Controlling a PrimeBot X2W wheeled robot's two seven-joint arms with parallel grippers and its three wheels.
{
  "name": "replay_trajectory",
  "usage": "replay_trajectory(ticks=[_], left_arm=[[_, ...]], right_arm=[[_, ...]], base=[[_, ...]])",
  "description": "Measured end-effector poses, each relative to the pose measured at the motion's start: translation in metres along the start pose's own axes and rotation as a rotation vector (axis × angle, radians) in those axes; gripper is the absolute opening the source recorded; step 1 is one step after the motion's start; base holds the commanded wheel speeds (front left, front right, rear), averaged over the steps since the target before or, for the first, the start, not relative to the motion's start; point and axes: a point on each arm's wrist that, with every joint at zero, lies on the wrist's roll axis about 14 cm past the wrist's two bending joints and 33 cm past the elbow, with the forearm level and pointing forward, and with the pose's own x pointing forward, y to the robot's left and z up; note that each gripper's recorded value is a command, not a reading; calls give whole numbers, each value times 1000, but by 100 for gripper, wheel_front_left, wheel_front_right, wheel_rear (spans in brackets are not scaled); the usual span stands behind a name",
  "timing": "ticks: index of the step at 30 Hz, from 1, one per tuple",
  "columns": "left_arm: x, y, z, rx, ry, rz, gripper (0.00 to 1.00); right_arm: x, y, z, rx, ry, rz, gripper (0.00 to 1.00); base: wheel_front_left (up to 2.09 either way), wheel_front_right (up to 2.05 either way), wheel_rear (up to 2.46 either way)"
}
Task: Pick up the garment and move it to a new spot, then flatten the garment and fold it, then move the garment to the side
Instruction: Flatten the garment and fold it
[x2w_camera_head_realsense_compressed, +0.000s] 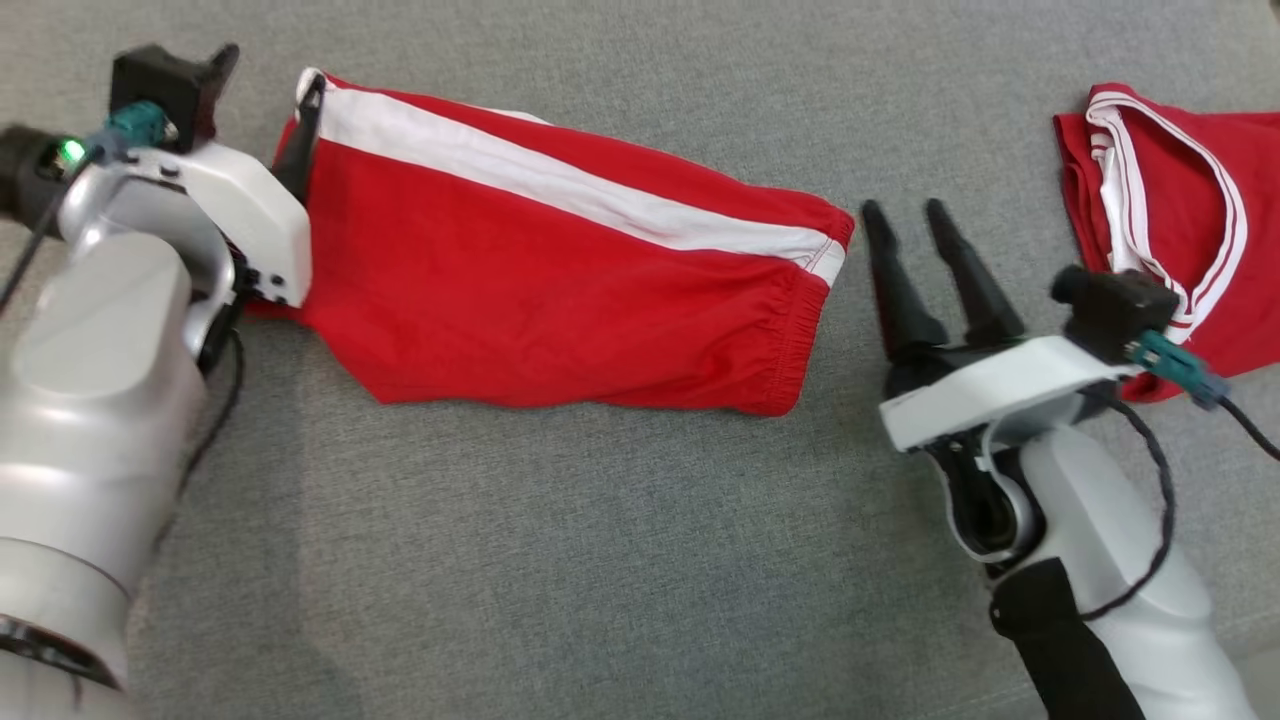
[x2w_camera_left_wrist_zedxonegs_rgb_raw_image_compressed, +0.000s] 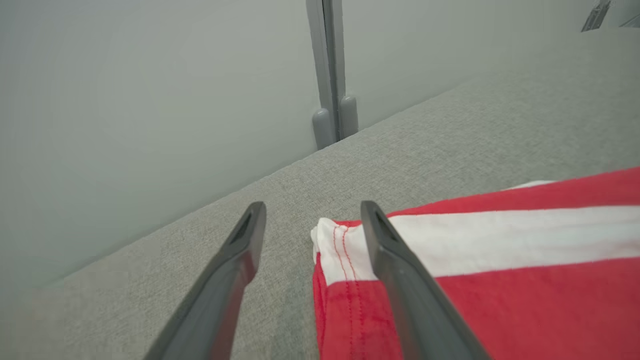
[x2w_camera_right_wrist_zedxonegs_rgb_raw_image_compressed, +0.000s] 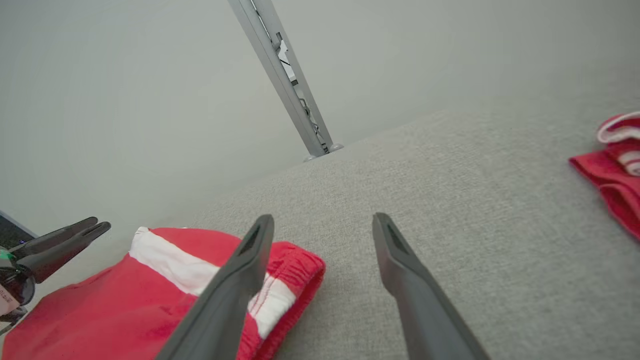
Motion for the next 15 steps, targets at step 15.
replay_trajectory(ticks=[15], left_arm=[[-43, -15, -54, -234, 213, 109, 100]], right_arm=[[-45, -44, 9, -58, -41, -154, 100]], base=[[0, 0, 0]])
